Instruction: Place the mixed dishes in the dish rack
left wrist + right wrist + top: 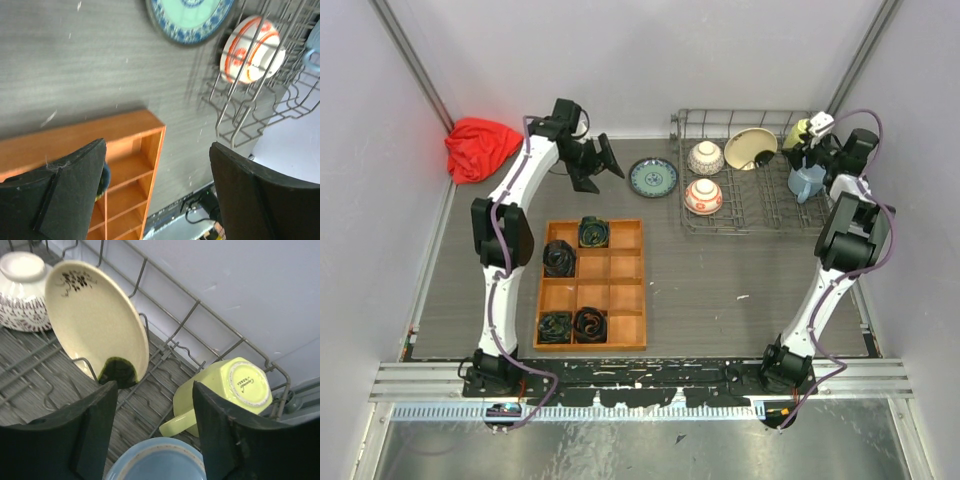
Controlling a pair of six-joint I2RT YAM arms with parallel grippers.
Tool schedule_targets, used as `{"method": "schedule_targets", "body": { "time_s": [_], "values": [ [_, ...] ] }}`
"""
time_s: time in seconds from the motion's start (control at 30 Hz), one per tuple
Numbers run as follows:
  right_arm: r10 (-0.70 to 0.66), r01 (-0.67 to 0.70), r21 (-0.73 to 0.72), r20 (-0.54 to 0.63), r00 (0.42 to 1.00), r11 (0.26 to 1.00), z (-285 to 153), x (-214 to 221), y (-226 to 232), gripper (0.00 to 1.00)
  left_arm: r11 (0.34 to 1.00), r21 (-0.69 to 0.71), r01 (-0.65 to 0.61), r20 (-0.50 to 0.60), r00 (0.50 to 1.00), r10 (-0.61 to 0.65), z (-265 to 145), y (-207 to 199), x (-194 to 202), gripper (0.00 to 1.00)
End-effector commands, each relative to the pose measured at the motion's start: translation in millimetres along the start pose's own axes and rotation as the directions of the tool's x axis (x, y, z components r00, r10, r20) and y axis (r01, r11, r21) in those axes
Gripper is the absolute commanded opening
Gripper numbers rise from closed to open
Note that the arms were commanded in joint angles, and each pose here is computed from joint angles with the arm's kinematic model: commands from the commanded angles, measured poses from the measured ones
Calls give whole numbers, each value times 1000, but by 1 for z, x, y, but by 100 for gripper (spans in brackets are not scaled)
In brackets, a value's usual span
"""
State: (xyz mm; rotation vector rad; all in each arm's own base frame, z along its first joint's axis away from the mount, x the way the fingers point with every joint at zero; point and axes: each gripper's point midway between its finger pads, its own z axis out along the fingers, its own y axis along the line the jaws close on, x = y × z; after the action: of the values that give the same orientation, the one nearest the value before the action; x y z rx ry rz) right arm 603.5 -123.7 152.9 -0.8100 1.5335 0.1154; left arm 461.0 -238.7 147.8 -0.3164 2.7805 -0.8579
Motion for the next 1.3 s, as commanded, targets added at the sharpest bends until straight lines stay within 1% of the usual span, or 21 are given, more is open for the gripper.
{"method": "schedule_targets", "body": {
  "time_s": [0.0, 0.03, 0.07, 0.1, 0.17, 0.2, 0.23, 0.27, 0.3, 0.33, 0.4, 0.5, 0.57, 0.63, 0.67, 0.7, 0.77, 0.87, 1.0, 1.13, 1.27],
  "values": [
    [6, -26, 101, 187, 982, 995, -23, -109, -26, 70, 998, 57, -27, 101, 995, 21, 21, -14, -37, 89],
    [21, -43, 102, 204, 979, 994, -27, -119, -25, 72, 998, 59, -27, 112, 994, 20, 27, -14, -42, 88],
    [42, -66, 100, 220, 975, 993, -30, -128, -24, 76, 998, 57, -25, 122, 992, 18, 32, -13, -47, 88],
    [72, -100, 108, 238, 969, 989, -33, -137, -25, 82, 998, 53, -19, 132, 991, 12, 38, -10, -51, 88],
    [141, -177, 114, 271, 952, 978, -39, -156, -27, 84, 998, 61, -7, 147, 989, -2, 50, -8, -59, 84],
    [196, -237, 114, 292, 936, 965, -42, -165, -30, 86, 998, 68, 5, 153, 988, -15, 56, -8, -62, 84],
    [293, -337, 99, 310, 904, 936, -43, -174, -33, 86, 996, 90, 8, 163, 986, -23, 61, -11, -66, 83],
    [346, -390, 92, 311, 885, 916, -43, -179, -36, 88, 994, 109, 16, 175, 984, -35, 65, -13, -70, 83],
    [431, -474, 78, 308, 848, 877, -43, -184, -38, 97, 992, 124, 23, 186, 982, -46, 68, -16, -73, 83],
    [514, -556, 72, 300, 804, 828, -42, -187, -42, 100, 990, 141, 21, 199, 979, -50, 71, -20, -75, 83],
    [624, -660, 30, 298, 722, 750, -40, -196, -41, 100, 986, 164, 10, 220, 974, -47, 76, -27, -79, 83],
    [755, -784, -44, 308, 579, 619, -43, -208, -33, 100, 986, 167, 13, 229, 972, -51, 85, -27, -83, 83],
    [809, -825, -127, 324, 490, 551, -46, -220, -24, 100, 986, 164, 20, 217, 975, -56, 91, -26, -81, 83],
    [832, -833, -226, 384, 401, 505, -56, -239, -16, 100, 988, 151, 21, 214, 975, -54, 96, -22, -80, 84],
    [848, -842, -266, 403, 344, 468, -60, -244, -15, 100, 989, 144, 22, 213, 976, -52, 98, -21, -78, 83],
    [863, -849, -307, 414, 288, 431, -63, -247, -13, 100, 991, 134, 26, 212, 976, -54, 101, -18, -77, 83],
    [883, -839, -389, 424, 202, 380, -69, -257, -10, 100, 993, 112, 32, 211, 976, -55, 107, -13, -75, 83],
    [900, -819, -459, 408, 151, 345, -75, -270, -6, 100, 997, 69, 39, 211, 976, -53, 114, -7, -72, 82],
    [902, -803, -488, 411, 134, 342, -82, -287, -5, 100, 997, 50, 63, 221, 973, -72, 124, -1, -71, 81],
    [904, -813, -493, 418, 90, 309, -84, -296, -6, 100, 993, 70, 94, 233, 966, -108, 134, -1, -76, 79],
    [928, -869, -453, 373, 16, 197, -71, -287, -11, 100, 991, 87, 98, 253, 960, -117, 141, -5, -82, 78]
  ]
}}
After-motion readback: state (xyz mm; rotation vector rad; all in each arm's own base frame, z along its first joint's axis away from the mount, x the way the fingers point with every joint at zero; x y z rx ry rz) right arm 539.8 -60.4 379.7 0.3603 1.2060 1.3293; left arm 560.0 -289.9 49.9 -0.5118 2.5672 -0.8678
